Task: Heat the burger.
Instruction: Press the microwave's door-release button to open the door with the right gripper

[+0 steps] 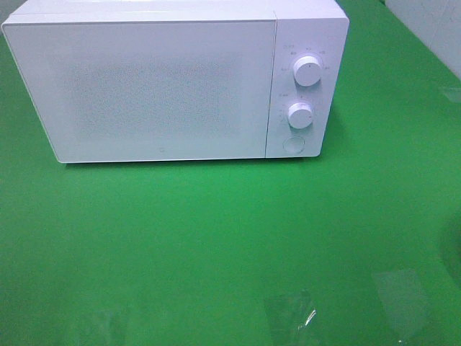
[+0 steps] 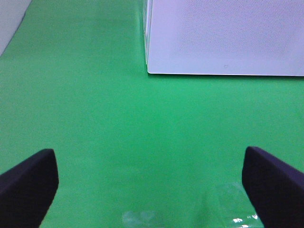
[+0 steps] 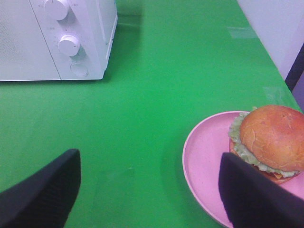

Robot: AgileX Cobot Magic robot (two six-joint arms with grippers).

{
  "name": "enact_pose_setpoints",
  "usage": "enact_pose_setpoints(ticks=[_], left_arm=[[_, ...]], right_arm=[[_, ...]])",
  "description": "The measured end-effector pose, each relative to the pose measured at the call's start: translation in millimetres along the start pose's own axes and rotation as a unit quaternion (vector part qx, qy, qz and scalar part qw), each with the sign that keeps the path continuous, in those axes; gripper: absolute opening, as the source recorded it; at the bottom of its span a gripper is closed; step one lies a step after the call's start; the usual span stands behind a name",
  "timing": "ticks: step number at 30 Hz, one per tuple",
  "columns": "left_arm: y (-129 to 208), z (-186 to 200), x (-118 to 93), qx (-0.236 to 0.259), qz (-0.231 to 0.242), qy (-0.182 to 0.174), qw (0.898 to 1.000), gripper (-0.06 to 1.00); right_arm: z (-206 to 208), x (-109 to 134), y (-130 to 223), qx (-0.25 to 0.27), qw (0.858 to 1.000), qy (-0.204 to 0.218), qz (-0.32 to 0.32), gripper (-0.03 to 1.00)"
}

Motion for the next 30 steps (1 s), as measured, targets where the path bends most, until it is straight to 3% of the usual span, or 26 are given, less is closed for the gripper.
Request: enact_pose_setpoints(ticks=[18,30], left_arm=[[0,0,0,0.0,0.0,0.0,1.0,0.99],[0,0,0,0.0,0.0,0.0,1.0,0.99]], right_arm=[[1,0,-1,-0.002,1.0,-0.001,0.0,0.76],[-16,12,-35,-0.023,1.0,-0.01,0.002,0.76]])
Point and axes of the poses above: a point on each arm's last joint axis where the gripper is mounted, z pointing back along that axis away from the gripper, x along the wrist's bending axis when the last joint is at zero, y = z × x, the point moved 3 cm from there along -z, pointing out along that axis toward the gripper, and after that the axes turned 15 degrees about -z, right-handed, at the moved point
